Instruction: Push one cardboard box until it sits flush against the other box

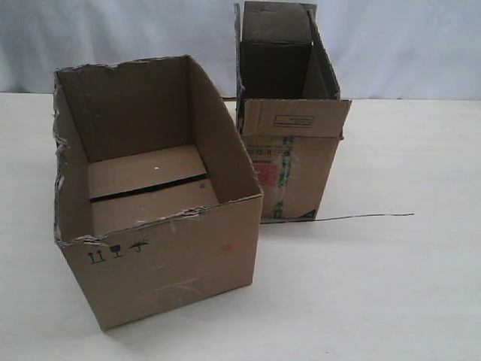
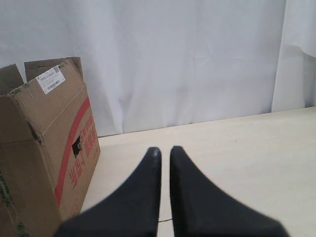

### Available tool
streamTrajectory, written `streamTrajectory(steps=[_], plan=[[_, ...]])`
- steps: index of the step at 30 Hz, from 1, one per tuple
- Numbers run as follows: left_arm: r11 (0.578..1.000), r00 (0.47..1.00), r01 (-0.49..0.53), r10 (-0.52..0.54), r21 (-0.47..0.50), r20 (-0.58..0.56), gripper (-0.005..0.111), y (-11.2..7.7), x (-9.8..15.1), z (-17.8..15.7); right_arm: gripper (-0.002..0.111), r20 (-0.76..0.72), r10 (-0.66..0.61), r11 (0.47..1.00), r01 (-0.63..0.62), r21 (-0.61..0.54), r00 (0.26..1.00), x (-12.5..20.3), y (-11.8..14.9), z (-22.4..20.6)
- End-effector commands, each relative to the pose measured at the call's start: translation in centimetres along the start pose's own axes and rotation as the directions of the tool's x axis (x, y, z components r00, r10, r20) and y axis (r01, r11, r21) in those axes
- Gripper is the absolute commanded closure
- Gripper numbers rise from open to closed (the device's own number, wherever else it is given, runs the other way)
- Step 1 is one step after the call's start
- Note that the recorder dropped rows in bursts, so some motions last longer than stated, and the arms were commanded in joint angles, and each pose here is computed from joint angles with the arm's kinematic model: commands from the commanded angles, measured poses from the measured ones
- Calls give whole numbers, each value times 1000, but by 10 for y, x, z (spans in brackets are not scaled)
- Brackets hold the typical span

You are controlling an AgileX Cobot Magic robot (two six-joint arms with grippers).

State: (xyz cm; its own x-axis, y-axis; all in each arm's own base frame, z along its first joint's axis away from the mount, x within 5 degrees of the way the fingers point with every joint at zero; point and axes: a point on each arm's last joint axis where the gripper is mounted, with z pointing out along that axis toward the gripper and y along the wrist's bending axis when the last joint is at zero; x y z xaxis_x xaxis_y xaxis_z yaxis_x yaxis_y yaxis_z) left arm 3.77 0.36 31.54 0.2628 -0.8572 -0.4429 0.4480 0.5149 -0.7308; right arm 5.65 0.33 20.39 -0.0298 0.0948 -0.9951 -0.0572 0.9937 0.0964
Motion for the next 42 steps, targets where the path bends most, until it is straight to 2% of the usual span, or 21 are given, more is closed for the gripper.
streamTrajectory(steps=[1, 2, 3, 5, 7, 9, 11, 12, 14, 19, 23, 25, 29, 36, 42], plan=[[914, 889, -374, 304, -159, -343, 107, -39, -14, 41, 103, 9, 6, 1000, -6, 1, 1000, 0, 0, 0], [873, 841, -447, 336, -196, -424, 107, -47, -20, 51, 103, 9, 6, 1000, -6, 1, 1000, 0, 0, 0], [835, 792, -518, 386, -186, -473, 107, -59, -28, 60, 103, 9, 6, 1000, -6, 1, 1000, 0, 0, 0], [728, 601, -682, 505, -68, -620, 107, -77, -33, 78, 103, 9, 6, 1000, -6, 1, 1000, 0, 0, 0], [667, 397, -739, 546, 96, -738, 107, -88, -29, 94, 103, 9, 6, 1000, -6, 1, 1000, 0, 0, 0], [673, 260, -712, 517, 200, -815, 107, -96, -24, 106, 103, 9, 6, 1000, -6, 1, 1000, 0, 0, 0], [704, 121, -662, 441, 258, -889, 107, -98, -16, 117, 103, 9, 6, 1000, -6, 1, 1000, 0, 0, 0], [713, 98, -647, 430, 271, -897, 107, -99, -14, 123, 103, 9, 6, 1000, -6, 1, 1000, 0, 0, 0], [728, 80, -625, 419, 282, -905, 107, -95, -7, 134, 103, 9, 6, 1000, -6, 1, 1000, 0, 0, 0], [738, 92, -601, 446, 308, -890, 107, -102, -9, 129, 103, 9, 6, 1000, -6, 1, 1000, 0, 0, 0], [713, 89, -602, 508, 360, -857, 107, -111, -15, 119, 103, 9, 6, 1000, -6, 1, 1000, 0, 0, 0], [718, 92, -593, 509, 364, -856, 107, -111, -15, 113, 103, 9, 6, 1000, -6, 1, 1000, 0, 0, 0], [773, 85, -524, 465, 358, -881, 107, -100, -1, 96, 103, 9, 6, 1000, -6, 1, 1000, 0, 0, 0], [837, 15, -408, 407, 366, -913, 107, -68, 28, 61, 103, 9, 6, 1000, -6, 1, 1000, 0, 0, 0], [934, 70, -150, 338, 325, -939, 107, -65, 51, 48, 103, 9, 6, 1000, -6, 1, 1000, 0, 0, 0]])
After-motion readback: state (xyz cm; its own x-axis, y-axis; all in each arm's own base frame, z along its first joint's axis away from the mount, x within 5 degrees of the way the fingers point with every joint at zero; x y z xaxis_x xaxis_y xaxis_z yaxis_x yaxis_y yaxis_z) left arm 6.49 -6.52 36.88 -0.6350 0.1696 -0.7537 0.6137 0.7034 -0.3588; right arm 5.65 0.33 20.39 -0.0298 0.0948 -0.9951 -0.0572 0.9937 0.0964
